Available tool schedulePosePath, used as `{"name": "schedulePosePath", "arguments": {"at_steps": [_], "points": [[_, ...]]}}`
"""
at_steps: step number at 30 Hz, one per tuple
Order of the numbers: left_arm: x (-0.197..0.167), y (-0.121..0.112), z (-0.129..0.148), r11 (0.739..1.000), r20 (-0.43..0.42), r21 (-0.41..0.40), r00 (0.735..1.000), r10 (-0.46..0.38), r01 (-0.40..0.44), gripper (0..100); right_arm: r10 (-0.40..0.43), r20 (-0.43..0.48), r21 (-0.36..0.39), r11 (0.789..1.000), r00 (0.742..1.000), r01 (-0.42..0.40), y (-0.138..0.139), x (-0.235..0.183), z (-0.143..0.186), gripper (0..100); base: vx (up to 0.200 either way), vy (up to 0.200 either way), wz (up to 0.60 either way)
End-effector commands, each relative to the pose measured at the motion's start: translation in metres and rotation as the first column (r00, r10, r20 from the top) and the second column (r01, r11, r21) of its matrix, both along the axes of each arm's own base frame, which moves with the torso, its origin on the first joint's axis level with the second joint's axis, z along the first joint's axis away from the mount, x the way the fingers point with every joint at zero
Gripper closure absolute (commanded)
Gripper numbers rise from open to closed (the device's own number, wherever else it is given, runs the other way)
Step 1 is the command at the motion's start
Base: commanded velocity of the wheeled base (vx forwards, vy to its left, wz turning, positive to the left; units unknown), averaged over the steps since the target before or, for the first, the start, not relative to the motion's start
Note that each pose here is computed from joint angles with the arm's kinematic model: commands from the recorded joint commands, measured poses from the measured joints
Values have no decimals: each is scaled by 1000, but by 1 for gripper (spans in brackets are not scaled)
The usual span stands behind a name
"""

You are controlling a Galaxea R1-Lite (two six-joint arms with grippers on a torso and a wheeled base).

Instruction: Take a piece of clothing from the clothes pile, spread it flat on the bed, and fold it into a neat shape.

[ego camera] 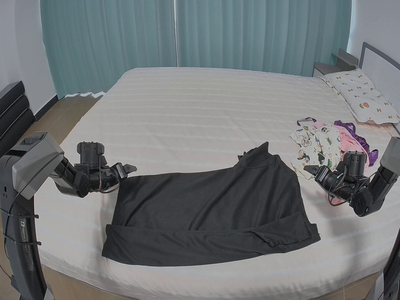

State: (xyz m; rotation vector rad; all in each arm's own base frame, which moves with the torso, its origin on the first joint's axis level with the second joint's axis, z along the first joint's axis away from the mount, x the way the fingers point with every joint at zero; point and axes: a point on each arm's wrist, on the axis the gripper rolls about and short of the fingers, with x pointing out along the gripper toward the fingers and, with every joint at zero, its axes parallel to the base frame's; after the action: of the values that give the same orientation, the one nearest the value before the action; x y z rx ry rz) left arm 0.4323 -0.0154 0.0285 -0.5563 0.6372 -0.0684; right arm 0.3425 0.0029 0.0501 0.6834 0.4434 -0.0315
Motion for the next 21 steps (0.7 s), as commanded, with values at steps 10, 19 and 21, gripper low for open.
{"name": "schedulePosePath", "arguments": {"at_steps": [10,19,21], "points": [[8,-5,-19,1000,-25,2,1000,-11,11,100,55,6,-29,998,998,-55,16,34,-11,0,0,0,0],[2,-4,-7,998,-10,37,999,46,-45,100,118,46,-47,992,992,-116,42,84,-4,0,0,0,0],[-1,-4,-2,998,-4,39,998,55,-55,100,134,54,-49,990,990,-131,50,95,-5,0,0,0,0]]}}
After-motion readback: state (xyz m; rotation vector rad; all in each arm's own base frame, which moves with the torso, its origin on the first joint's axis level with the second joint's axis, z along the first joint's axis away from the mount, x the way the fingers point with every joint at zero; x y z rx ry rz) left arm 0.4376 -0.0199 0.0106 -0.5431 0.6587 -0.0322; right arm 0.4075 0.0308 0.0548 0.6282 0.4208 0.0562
